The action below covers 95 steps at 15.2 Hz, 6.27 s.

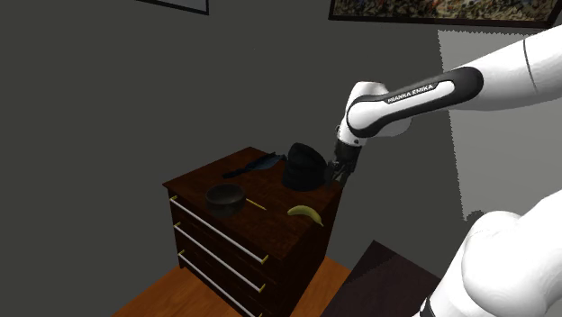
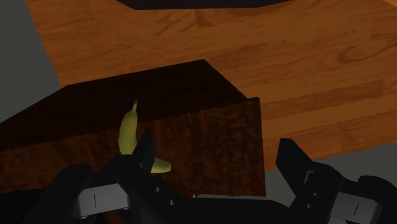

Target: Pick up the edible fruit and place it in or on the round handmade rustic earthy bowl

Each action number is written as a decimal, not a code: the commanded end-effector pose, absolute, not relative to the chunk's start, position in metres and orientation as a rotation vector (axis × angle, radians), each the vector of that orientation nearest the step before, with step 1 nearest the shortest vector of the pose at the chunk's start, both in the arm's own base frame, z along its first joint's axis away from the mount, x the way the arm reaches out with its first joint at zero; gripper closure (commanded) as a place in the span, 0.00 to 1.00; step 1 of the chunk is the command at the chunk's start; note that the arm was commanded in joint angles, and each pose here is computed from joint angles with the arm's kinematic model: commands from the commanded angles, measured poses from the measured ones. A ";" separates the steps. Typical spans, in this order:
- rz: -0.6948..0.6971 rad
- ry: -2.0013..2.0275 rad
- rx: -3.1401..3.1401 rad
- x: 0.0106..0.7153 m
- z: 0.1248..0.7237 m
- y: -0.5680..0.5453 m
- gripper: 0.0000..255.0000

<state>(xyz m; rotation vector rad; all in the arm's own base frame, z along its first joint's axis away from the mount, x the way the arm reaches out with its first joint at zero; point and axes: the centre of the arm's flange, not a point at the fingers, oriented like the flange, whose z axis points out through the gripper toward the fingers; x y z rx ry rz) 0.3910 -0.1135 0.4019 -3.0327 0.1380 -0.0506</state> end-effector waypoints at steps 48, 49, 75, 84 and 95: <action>-0.107 0.098 -3.036 0.510 0.152 -0.241 1.00; -0.107 0.098 -3.036 0.510 0.157 -0.241 1.00; -0.107 0.098 -3.036 0.510 0.294 -0.241 1.00; -0.107 0.098 -3.036 0.560 0.313 -0.198 1.00; -0.107 0.098 -3.036 0.669 0.318 -0.102 1.00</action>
